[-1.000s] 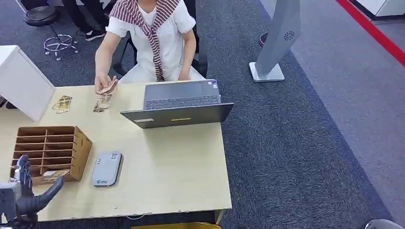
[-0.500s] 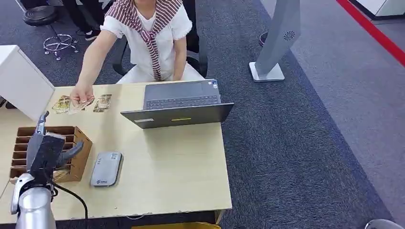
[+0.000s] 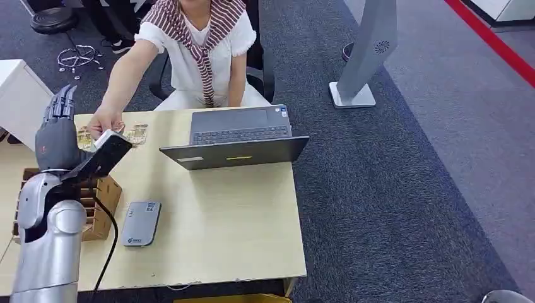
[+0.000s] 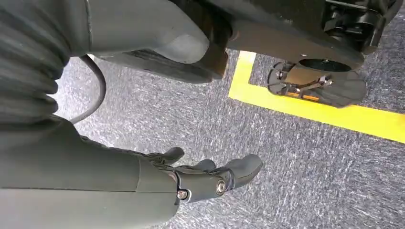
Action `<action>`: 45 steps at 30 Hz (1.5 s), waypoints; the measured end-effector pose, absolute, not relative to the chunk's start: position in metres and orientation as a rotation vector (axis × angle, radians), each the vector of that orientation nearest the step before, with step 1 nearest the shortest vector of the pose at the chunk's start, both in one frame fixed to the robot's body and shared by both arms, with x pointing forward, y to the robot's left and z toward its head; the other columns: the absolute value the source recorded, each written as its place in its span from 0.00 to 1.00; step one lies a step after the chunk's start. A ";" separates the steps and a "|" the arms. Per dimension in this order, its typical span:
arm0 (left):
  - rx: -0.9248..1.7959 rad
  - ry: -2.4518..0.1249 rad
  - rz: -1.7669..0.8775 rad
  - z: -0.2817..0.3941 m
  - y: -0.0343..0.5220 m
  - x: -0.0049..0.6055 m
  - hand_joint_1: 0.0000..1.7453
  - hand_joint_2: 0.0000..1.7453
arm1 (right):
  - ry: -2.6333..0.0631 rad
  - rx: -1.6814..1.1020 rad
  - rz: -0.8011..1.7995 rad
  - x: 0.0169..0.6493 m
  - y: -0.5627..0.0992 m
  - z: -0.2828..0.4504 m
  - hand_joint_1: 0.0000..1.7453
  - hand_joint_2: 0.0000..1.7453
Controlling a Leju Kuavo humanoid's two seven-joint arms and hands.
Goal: Pass the card to the sensor for recognition and then transmit it.
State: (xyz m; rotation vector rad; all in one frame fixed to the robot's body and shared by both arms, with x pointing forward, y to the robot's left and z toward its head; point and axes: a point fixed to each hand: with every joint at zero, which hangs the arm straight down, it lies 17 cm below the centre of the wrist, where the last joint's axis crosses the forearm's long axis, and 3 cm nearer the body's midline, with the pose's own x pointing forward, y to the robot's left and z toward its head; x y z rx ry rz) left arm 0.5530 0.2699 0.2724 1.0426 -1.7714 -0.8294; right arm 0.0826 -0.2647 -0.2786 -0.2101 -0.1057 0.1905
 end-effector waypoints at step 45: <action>1.317 -1.756 -1.010 0.308 0.239 0.570 1.00 1.00 | -0.150 -0.221 0.389 0.092 -0.269 -0.278 0.00 1.00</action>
